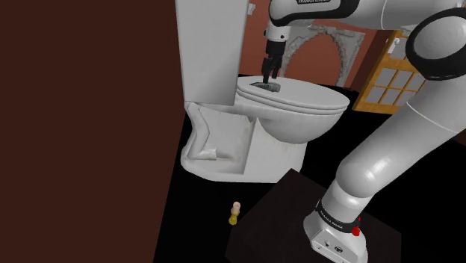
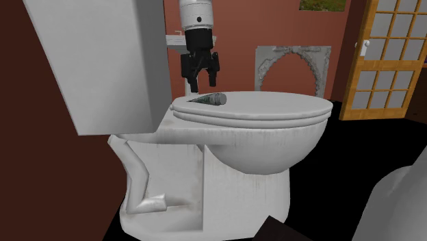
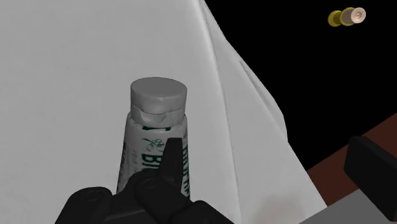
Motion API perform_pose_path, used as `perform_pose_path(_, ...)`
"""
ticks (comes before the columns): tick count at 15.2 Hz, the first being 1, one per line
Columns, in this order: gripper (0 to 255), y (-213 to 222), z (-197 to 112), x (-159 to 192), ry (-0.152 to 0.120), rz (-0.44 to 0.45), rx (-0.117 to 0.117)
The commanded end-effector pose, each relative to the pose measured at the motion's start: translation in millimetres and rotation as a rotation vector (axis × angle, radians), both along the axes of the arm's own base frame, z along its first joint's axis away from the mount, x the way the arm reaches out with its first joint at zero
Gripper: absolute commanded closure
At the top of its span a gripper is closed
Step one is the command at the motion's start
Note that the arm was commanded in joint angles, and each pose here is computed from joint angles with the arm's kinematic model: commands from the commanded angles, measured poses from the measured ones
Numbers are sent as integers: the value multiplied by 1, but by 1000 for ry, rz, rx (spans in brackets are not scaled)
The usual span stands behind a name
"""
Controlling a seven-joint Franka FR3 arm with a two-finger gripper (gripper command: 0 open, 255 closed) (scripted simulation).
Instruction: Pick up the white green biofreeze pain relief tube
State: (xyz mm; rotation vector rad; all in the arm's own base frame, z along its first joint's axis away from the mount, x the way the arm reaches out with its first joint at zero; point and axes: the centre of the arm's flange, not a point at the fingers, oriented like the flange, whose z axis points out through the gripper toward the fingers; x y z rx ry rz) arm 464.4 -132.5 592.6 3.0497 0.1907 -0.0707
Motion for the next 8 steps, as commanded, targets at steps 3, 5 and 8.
perform_pose_path(3,0,-37,-8,33,28,-14,-40)
perform_pose_path(5,0,-55,-10,51,42,-21,-59)
perform_pose_path(8,0,-62,-22,57,47,-23,-66)
